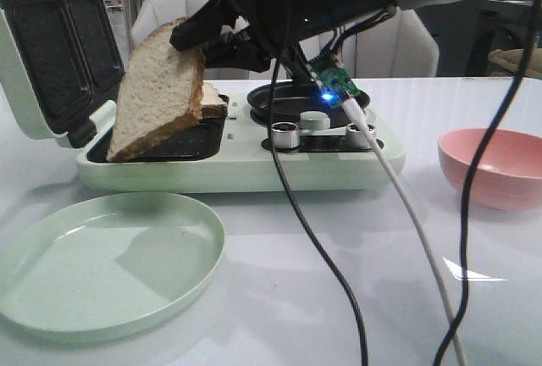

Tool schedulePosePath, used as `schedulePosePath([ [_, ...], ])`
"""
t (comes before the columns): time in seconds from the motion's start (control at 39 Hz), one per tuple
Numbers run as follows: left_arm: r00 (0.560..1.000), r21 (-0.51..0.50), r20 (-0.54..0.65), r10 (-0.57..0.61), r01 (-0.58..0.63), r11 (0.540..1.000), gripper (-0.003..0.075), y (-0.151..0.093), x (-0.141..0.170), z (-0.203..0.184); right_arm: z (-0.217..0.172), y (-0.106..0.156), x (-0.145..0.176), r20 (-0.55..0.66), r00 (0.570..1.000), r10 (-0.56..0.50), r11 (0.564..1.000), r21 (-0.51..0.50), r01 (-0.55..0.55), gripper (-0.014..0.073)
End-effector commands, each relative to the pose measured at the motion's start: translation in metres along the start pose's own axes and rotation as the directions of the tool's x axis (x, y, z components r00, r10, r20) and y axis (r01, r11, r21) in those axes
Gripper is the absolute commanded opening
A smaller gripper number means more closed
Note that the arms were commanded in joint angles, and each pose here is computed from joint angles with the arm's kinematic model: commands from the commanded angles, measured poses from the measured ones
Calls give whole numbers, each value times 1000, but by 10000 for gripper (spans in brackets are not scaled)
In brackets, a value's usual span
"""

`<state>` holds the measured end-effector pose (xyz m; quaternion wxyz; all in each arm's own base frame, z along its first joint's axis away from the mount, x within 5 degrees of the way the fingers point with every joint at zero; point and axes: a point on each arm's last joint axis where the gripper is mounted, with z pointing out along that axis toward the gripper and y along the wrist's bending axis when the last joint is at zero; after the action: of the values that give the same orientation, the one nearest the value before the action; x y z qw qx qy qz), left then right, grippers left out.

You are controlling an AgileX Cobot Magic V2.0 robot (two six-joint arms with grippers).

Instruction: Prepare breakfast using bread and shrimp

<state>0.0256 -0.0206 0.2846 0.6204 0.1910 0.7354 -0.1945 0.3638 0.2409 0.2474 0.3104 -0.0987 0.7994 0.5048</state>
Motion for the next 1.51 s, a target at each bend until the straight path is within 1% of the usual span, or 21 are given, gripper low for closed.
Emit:
schedulePosePath([
  [0.0,996,1,86,-18,18,1000,617,0,-14,-2,-2,24,-26,72,997,-36,995,-93,43,222],
  [0.15,996,1,86,-18,18,1000,617,0,-14,-2,18,13,-33,68,997,-40,992,-116,48,222],
  [0.31,996,1,86,-18,18,1000,617,0,-14,-2,31,3,-40,87,995,-44,994,-95,53,231],
  [0.41,996,1,86,-18,18,1000,617,0,-14,-2,36,-6,-41,105,994,-39,998,-49,45,285],
  [0.51,996,1,86,-18,18,1000,617,0,-14,-2,37,-11,-43,123,992,-39,999,-3,40,391],
  [0.61,996,1,86,-18,18,1000,617,0,-14,-2,36,-12,-43,125,991,-56,998,15,54,501],
  [0.67,996,1,86,-18,18,1000,617,0,-14,-2,36,-11,-43,118,990,-77,997,19,76,530],
  [0.79,996,1,86,-18,18,1000,617,0,-14,-2,32,-9,-45,103,984,-144,989,54,139,533],
  [0.92,996,1,86,-18,18,1000,617,0,-14,-2,21,2,-50,82,971,-225,972,85,218,533],
  [1.0,996,1,86,-18,18,1000,617,0,-14,-2,6,16,-57,60,958,-279,956,115,271,533],
  [1.18,996,1,86,-18,18,1000,617,0,-14,-2,-33,47,-67,-23,905,-424,881,222,418,531],
  [1.26,996,1,86,-18,18,1000,617,0,-14,-2,-52,63,-70,-70,867,-494,830,260,494,531],
  [1.33,996,1,86,-18,18,1000,617,0,-14,-2,-74,81,-72,-103,837,-538,789,288,543,531],
  [1.41,996,1,86,-18,18,1000,617,0,-14,-2,-94,94,-73,-138,815,-563,747,336,574,531],
  [1.49,996,1,86,-18,18,1000,617,0,-14,-2,-114,103,-74,-173,803,-571,703,403,586,531],
])
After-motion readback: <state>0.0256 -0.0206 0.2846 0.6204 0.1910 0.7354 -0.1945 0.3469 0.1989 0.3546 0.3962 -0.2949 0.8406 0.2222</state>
